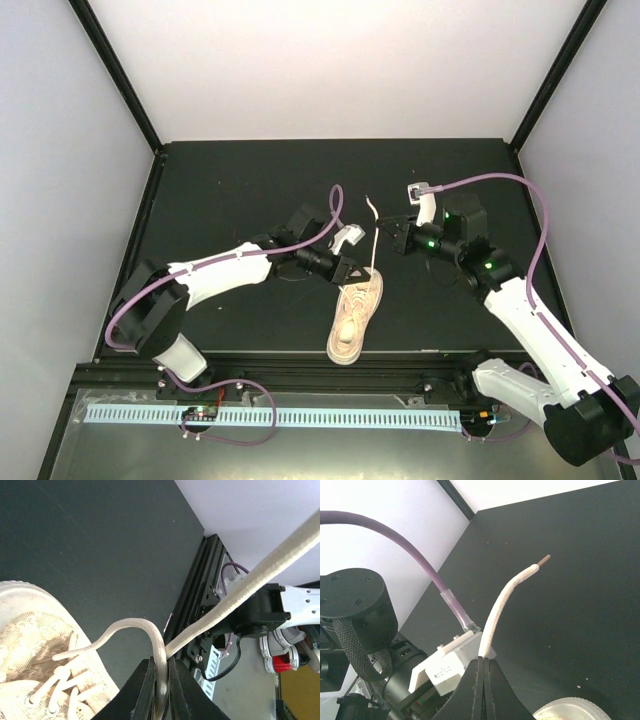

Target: Tie the shoes

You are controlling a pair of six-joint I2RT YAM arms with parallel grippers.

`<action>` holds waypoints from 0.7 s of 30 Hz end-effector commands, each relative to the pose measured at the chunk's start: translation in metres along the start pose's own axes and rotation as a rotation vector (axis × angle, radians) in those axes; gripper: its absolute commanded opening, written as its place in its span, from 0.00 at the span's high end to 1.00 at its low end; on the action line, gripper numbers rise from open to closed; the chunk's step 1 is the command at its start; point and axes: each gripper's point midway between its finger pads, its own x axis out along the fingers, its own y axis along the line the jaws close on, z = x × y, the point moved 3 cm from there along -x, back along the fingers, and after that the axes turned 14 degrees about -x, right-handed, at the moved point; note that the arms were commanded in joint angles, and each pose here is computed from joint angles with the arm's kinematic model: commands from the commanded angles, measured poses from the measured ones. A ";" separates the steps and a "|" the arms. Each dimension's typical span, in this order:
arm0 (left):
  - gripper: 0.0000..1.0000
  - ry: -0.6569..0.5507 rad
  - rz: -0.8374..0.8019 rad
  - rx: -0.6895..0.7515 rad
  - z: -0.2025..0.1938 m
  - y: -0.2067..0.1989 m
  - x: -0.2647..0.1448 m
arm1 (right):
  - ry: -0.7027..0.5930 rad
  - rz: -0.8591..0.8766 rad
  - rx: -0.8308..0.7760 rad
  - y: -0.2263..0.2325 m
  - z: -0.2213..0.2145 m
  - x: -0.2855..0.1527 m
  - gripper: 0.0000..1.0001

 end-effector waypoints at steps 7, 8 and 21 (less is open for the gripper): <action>0.85 0.029 -0.061 0.063 0.005 -0.018 0.008 | -0.034 0.032 -0.035 0.006 0.012 0.002 0.98; 0.85 0.030 -0.061 0.062 0.005 -0.017 0.009 | -0.034 0.033 -0.035 0.006 0.013 0.002 0.98; 0.81 -0.018 -0.003 0.060 0.013 -0.011 0.010 | -0.024 0.043 -0.030 0.008 0.011 0.003 0.98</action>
